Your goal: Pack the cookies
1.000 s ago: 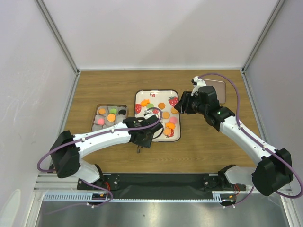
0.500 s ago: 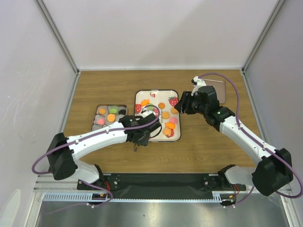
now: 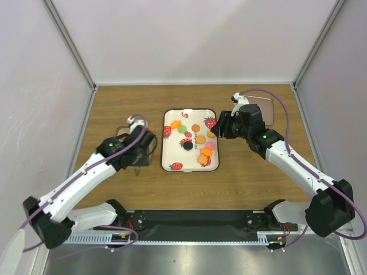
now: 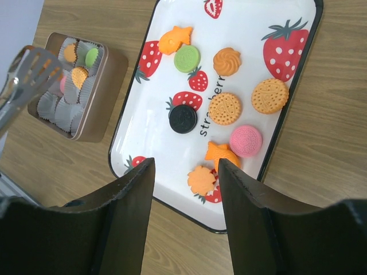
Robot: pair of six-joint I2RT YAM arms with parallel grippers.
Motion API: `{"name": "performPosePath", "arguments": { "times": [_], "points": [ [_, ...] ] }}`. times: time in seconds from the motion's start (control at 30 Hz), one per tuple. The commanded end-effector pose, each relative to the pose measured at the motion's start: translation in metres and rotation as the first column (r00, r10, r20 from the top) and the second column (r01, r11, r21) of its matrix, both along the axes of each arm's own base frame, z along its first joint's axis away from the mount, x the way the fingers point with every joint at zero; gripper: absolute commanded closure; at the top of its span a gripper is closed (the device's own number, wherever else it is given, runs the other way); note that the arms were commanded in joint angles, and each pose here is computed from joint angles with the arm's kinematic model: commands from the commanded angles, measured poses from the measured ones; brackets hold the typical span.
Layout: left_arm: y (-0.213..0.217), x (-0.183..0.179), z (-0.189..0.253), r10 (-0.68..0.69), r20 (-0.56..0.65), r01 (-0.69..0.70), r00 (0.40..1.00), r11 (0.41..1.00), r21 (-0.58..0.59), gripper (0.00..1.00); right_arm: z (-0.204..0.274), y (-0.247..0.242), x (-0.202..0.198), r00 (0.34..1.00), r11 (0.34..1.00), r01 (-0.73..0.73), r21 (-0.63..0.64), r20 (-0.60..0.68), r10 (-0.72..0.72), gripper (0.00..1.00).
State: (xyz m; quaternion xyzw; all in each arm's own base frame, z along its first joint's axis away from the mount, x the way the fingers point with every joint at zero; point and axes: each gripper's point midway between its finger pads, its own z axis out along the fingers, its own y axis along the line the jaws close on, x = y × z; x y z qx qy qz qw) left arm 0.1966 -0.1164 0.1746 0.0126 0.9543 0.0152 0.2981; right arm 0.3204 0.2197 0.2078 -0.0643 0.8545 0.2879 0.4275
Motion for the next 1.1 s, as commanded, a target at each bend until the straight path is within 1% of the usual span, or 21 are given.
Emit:
{"name": "performPosePath", "arguments": {
  "times": [0.0,0.27,0.4,0.57,0.73,1.07],
  "points": [
    [0.022,-0.002,-0.006,0.008,-0.012,-0.008,1.0,1.0,-0.008,0.65,0.018,0.006,0.006,0.999,1.0,-0.012,0.009,0.051,0.012,0.46],
    [0.032,0.001,-0.03,0.041,-0.067,-0.045,0.997,0.997,-0.063,0.65,0.02,0.005,0.006,0.998,1.0,-0.013,0.005,0.054,0.012,0.46],
    [0.027,0.001,-0.038,0.017,-0.09,-0.026,0.996,0.995,-0.1,0.65,0.02,0.005,0.005,0.998,1.0,-0.013,0.008,0.054,0.012,0.46],
    [0.025,0.004,-0.041,0.014,-0.103,-0.024,0.995,0.995,-0.099,0.64,0.02,0.005,0.006,0.999,1.0,-0.011,0.009,0.053,0.01,0.46],
    [0.03,0.004,-0.044,0.04,-0.113,-0.05,0.993,0.995,-0.082,0.64,0.022,0.005,0.005,0.998,1.0,-0.011,0.007,0.058,0.01,0.46],
    [0.035,-0.009,-0.043,0.066,-0.134,-0.077,0.989,0.994,-0.083,0.62,0.018,0.007,0.005,0.999,1.0,-0.017,0.011,0.048,0.016,0.46]
  ]
}}
